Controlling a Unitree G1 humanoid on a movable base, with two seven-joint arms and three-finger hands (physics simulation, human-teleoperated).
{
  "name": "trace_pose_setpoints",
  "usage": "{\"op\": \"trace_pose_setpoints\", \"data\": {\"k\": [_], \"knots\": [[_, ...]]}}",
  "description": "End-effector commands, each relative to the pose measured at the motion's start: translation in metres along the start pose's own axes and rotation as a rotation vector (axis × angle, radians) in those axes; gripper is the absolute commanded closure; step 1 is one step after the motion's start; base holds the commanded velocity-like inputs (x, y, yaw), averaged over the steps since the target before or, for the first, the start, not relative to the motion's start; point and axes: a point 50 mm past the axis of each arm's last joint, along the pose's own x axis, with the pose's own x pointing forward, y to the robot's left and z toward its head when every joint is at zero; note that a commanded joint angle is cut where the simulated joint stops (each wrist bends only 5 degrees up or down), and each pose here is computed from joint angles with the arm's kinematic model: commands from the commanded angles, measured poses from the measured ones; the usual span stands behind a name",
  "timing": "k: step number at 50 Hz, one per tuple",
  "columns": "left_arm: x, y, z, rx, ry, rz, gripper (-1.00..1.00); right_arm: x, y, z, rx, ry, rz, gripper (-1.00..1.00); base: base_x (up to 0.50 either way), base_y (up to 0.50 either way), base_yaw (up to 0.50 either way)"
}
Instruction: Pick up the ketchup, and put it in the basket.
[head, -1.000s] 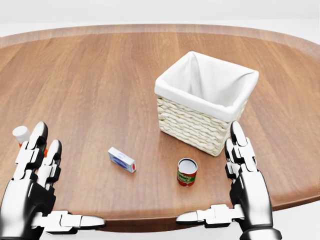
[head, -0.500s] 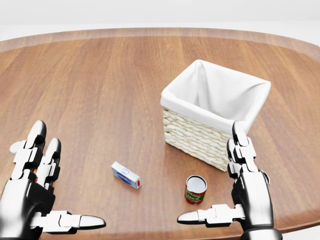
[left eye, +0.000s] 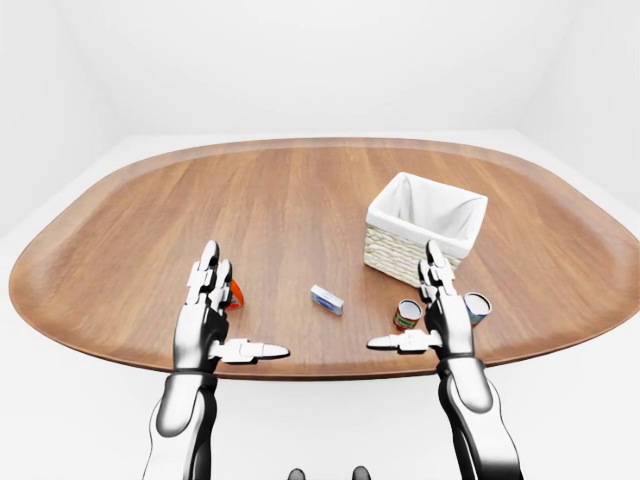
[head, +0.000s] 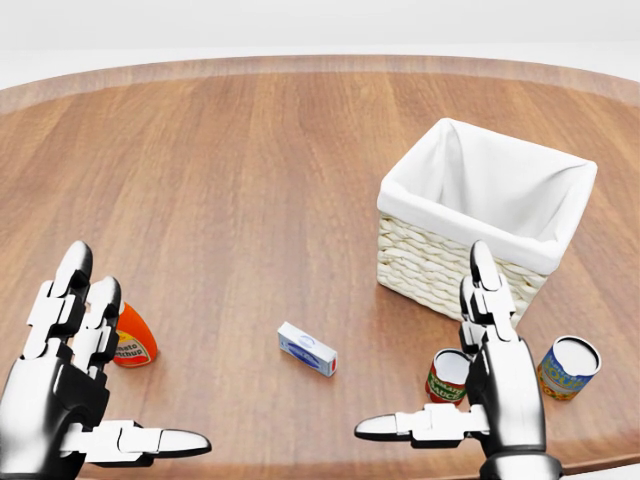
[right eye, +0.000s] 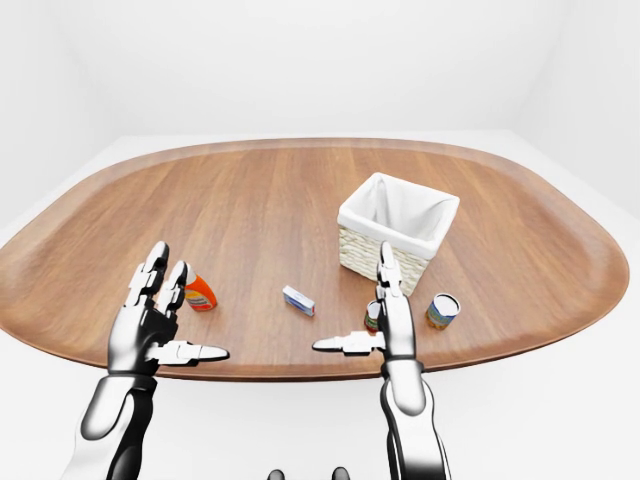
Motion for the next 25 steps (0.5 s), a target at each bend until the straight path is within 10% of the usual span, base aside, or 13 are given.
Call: {"op": "trace_pose_setpoints", "data": {"k": [1, 25], "knots": [[0.0002, 0.0001, 0.0016, 0.001, -0.007, 0.004, -1.00, 0.0020, -0.0008, 0.0001, 0.004, 0.010, -0.019, -1.00, 0.00, 0.00, 0.00], [0.0008, 0.0034, 0.0049, -0.017, -0.025, 0.023, -1.00, -0.0007, 0.0003, 0.0027, 0.008, -0.003, 0.006, -1.00, 0.38, 0.00, 0.00]]}}
